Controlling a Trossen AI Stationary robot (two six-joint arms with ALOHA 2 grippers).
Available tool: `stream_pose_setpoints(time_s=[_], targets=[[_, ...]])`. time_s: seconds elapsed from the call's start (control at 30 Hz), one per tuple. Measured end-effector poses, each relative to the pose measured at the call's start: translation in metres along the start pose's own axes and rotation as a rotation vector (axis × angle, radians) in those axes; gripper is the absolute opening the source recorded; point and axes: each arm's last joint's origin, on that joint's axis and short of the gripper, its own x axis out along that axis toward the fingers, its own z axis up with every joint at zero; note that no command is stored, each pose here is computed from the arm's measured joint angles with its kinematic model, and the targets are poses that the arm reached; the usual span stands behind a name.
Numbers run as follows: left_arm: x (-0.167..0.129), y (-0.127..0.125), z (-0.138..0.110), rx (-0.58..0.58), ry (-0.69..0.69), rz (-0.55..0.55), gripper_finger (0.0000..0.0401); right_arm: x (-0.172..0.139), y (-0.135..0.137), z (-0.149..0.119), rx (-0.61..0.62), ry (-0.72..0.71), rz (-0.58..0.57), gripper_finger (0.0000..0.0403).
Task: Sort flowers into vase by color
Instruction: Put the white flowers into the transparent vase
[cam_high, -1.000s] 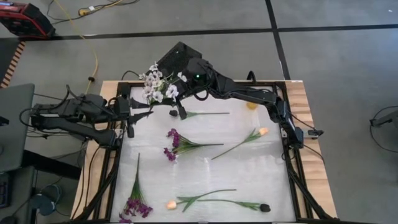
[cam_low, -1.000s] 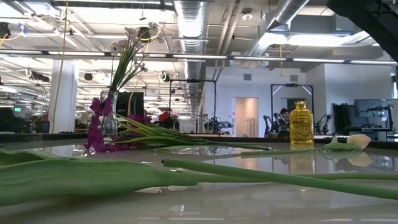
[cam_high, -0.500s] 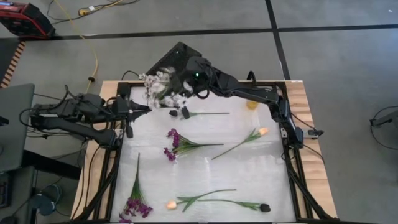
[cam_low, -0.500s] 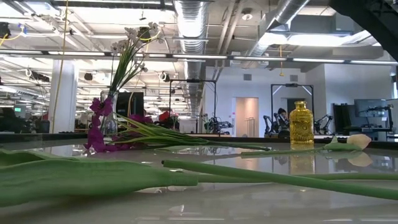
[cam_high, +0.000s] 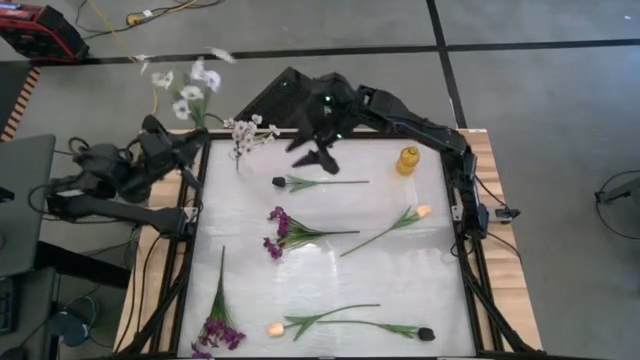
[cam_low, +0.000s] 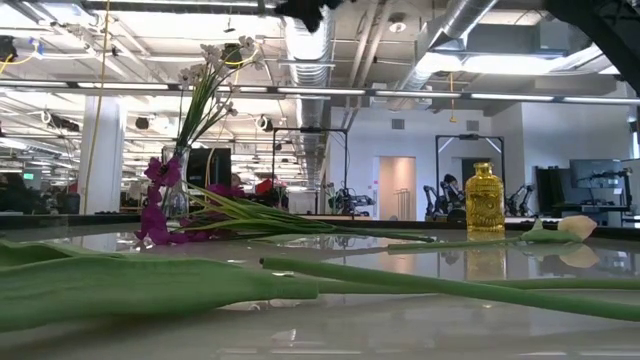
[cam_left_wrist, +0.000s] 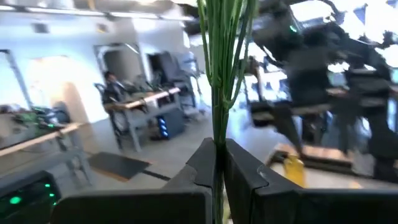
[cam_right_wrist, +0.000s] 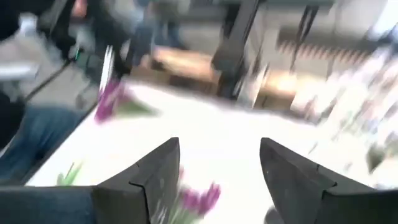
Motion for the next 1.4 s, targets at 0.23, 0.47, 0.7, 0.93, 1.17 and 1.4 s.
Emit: stream_pose_setpoints(time_s=[0.23,0.47,0.7,0.93,1.17,1.4], targets=[[-0.006,0.005,-0.05,-0.082,-0.087,0.205,0.0,0.002,0.014,-0.015,0.054,0.142,0.104,0.0213],[0.006,0.0,-0.102,-0.107,-0.083,0.353,0.0,-0.007,0.018,-0.019,0.072,0.186,0.14,0.0181],[0.016,0.013,-0.105,-0.112,-0.092,0.35,0.0,-0.041,0.009,-0.027,0.107,0.125,0.252,0.0132],[0.043,0.034,-0.13,-0.176,0.045,0.298,0.0,-0.044,-0.001,-0.039,0.115,0.117,0.286,0.0081],[0.039,0.053,-0.136,-0.229,0.069,0.262,0.0,-0.074,-0.015,-0.056,0.143,0.062,0.227,0.0022],[0.033,0.052,-0.164,-0.288,0.088,0.209,0.0,-0.124,0.008,-0.044,0.161,0.001,0.127,0.0028]])
